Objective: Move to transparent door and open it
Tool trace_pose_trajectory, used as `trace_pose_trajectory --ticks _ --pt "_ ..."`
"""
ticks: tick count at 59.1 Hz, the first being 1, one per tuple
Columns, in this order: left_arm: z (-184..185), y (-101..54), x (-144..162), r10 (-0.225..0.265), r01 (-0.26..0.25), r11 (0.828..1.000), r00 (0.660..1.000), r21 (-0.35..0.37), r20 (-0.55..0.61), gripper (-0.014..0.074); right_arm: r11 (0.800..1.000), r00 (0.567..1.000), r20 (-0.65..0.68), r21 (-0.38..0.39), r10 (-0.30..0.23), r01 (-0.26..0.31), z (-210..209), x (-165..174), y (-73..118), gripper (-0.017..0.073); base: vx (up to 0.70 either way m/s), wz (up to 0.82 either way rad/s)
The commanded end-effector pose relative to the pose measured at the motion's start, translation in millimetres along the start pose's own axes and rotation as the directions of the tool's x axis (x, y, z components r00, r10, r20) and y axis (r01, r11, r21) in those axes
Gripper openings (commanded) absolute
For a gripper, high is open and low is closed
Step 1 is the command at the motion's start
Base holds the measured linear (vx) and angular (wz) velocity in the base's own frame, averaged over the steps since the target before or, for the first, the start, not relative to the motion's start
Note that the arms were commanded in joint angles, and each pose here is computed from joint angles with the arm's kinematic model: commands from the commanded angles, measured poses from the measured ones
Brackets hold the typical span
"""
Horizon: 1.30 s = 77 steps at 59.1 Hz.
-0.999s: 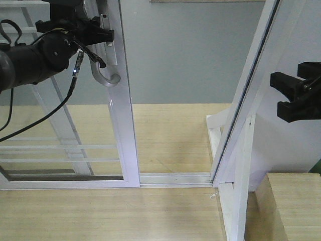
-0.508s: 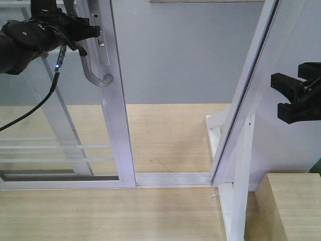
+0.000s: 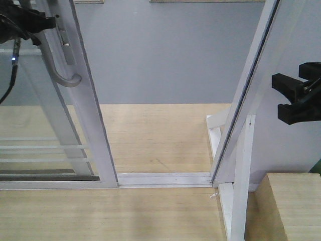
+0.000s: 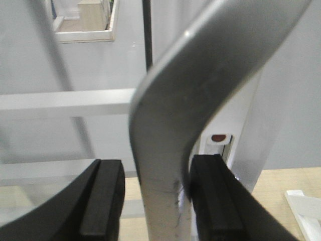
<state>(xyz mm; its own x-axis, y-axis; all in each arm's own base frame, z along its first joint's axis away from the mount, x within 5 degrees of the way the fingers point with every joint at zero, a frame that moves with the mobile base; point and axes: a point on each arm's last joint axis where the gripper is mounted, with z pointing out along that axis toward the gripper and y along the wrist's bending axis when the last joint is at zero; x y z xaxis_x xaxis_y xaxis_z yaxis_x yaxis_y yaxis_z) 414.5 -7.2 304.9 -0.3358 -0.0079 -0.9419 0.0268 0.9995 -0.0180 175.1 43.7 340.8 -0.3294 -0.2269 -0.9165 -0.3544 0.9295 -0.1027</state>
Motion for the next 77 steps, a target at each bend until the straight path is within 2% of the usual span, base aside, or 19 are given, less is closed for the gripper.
trace_pose_trajectory --ticks 1,10,17,25,37,54,63,77 --pt "-26 16.3 -35 -0.014 0.018 0.999 0.994 -0.038 0.108 0.0414 0.999 0.995 0.095 0.044 -0.008 0.003 -6 -15 -4.8 0.0387 0.0 0.0" --pt "-35 33.8 -22 -0.021 0.023 0.999 0.999 -0.042 0.045 0.0421 0.999 0.996 0.094 0.043 -0.008 0.004 -6 -15 -4.8 0.0387 0.0 0.0" --pt "-49 46.2 -3 0.007 -0.008 0.997 1.0 -0.073 -0.013 0.0447 0.999 0.996 0.094 0.043 -0.008 0.004 -6 -15 -4.8 0.0387 0.0 0.0" --pt "-78 55.5 14 -0.012 0.007 0.994 0.999 -0.11 -0.041 0.0473 0.999 0.996 0.094 0.043 -0.008 0.004 -6 -15 -4.8 0.0387 0.0 0.0" --pt "-130 45.6 25 -0.011 0.009 0.995 1.0 -0.099 -0.022 0.0472 0.999 0.995 0.095 0.043 -0.005 0.001 -6 -15 -4.7 0.0387 0.0 0.0" --pt "-202 23.5 11 0.017 -0.016 1.0 0.996 -0.014 0.092 0.0472 0.999 0.996 0.093 0.038 0.005 -0.009 -6 -15 -4.4 0.0386 0.0 0.0" --pt "-218 20.6 4 0.029 -0.026 0.999 0.989 -0.019 0.147 0.0472 0.999 0.996 0.093 0.038 0.005 -0.009 -6 -15 -4.4 0.0386 0.0 0.0" --pt "-214 22.5 4 0.026 -0.022 0.999 0.989 -0.031 0.144 0.0471 0.999 0.996 0.093 0.038 0.005 -0.009 -6 -15 -4.4 0.0386 0.0 0.0"
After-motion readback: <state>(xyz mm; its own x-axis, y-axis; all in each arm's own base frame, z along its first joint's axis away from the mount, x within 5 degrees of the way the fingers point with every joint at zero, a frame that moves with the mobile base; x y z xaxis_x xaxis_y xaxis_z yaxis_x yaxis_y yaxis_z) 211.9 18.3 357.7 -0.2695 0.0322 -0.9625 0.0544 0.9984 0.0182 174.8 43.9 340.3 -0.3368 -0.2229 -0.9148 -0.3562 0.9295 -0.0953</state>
